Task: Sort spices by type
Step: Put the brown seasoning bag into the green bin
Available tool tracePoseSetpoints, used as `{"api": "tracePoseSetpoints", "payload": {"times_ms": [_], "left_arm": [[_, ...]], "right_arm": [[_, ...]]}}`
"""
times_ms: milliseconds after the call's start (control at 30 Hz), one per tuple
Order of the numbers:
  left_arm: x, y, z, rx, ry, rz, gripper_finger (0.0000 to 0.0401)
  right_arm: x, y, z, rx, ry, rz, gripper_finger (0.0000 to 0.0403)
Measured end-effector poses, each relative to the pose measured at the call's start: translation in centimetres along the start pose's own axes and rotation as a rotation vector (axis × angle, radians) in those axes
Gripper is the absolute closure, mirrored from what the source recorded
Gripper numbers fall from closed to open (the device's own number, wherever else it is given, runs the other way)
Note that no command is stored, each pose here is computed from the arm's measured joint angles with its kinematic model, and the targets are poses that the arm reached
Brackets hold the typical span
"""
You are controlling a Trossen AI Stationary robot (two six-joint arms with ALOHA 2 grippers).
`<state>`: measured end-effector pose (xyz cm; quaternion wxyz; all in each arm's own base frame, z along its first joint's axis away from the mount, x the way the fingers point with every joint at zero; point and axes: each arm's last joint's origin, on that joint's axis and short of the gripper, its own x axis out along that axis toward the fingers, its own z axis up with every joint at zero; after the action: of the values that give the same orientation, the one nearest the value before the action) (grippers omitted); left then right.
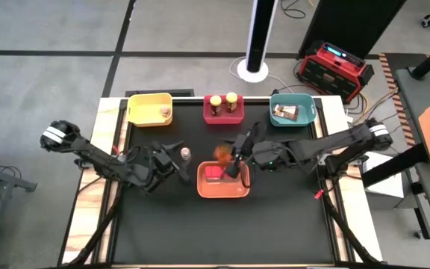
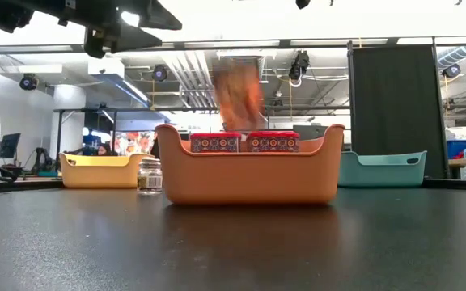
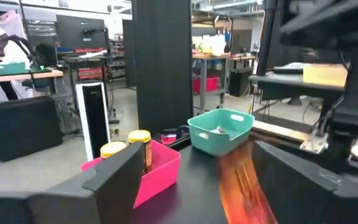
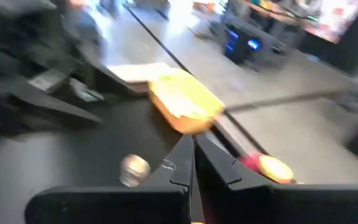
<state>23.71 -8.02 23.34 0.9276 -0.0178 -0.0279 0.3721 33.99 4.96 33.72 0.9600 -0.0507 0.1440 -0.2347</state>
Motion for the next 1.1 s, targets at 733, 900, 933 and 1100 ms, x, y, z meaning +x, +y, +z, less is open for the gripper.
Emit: {"api": "tracePoseSetpoints", "payload": {"times_ms": [733,900,933,1100], "left_arm": [[-1.0,-0.5,-0.6,0.074,0.031,-0.047,0.0114],[-1.6,-0.8,-0.6,0.072,0.03,-0.074,0.0114],[-1.8,-0.8,-0.5,0.072,0.029,-0.082,0.0114],[-3.2,-1.4,0.7,0.1,0.011,-0.14,0.0114]], "right_arm": [[-2.1,-5.9,-2.4,0.007,0.532,-0.297,0.0394],[0.4,-8.4,-5.8,0.138,0.688,-0.283,0.0394],[1.0,-8.8,-6.8,0.162,0.713,-0.278,0.0394],[3.7,-11.1,-11.2,0.272,0.761,-0.223,0.0394]]}}
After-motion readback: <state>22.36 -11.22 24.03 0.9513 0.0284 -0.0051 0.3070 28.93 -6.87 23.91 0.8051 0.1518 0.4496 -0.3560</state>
